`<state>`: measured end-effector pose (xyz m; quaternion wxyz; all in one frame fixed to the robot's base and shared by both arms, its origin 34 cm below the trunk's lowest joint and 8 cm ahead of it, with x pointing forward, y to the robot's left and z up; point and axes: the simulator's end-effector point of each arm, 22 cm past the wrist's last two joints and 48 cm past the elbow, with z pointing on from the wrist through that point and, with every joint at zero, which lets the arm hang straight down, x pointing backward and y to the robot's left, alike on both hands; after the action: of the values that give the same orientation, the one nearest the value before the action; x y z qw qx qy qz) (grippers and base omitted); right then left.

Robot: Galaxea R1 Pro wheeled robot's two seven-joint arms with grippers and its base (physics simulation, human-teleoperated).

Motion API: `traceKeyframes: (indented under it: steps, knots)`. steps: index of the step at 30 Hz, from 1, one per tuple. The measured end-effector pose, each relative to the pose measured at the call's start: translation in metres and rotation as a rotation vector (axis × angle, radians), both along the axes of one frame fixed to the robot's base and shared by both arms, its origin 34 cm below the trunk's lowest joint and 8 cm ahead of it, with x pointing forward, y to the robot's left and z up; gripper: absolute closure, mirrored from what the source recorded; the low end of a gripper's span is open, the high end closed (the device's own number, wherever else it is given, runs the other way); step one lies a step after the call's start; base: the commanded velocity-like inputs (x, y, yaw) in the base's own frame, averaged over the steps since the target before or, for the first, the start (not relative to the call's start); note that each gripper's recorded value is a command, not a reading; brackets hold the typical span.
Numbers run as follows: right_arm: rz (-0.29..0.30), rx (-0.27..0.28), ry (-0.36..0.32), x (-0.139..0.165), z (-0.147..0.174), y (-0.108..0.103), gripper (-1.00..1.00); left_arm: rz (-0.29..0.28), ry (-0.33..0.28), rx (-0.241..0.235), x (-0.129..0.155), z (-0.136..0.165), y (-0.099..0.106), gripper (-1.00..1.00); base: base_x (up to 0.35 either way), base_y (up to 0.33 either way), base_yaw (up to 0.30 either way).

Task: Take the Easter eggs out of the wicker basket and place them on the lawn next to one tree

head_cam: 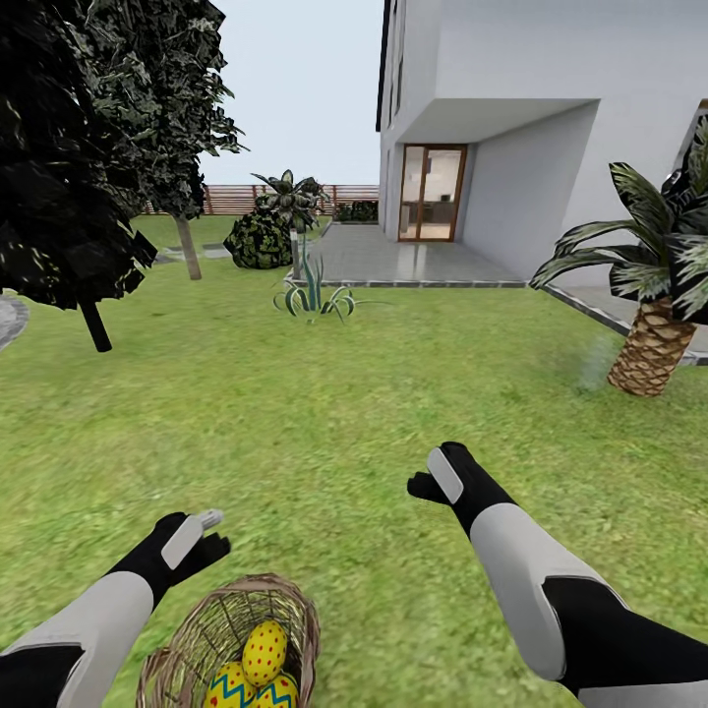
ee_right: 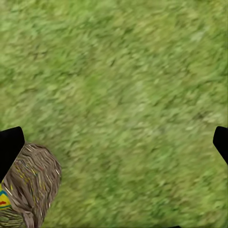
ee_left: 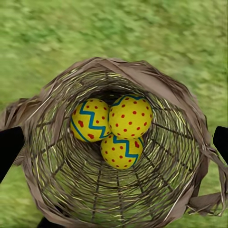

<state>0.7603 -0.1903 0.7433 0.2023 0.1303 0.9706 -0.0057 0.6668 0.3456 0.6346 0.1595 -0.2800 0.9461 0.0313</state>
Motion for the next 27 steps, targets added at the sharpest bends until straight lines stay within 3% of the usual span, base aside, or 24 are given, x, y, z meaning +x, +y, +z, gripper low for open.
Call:
traceKeyframes:
  steps: [6,15,16,17,27]
  knots:
    - [0.000,-0.001,0.001,0.000,0.000,0.000,-1.00,0.012,0.018,0.026,-0.004,0.000,0.006,-1.00,0.000,0.000,0.000]
    - [-0.007,-0.039,0.031,-0.020,-0.025,-0.018,-1.00,0.027,0.092,0.046,-0.042,-0.024,0.016,-1.00,0.000,0.000,0.000]
    - [-0.005,-0.042,0.090,-0.051,-0.056,-0.019,-1.00,0.027,0.094,0.047,-0.043,-0.025,0.016,-1.00,0.000,0.000,0.000]
    - [-0.005,-0.040,0.187,-0.106,-0.103,-0.019,-1.00,0.027,0.095,0.046,-0.044,-0.026,0.017,-1.00,0.000,0.000,0.000]
    - [-0.005,-0.043,0.182,-0.103,-0.101,-0.020,-1.00,0.026,0.092,0.048,-0.044,-0.025,0.017,-1.00,0.000,0.000,0.000]
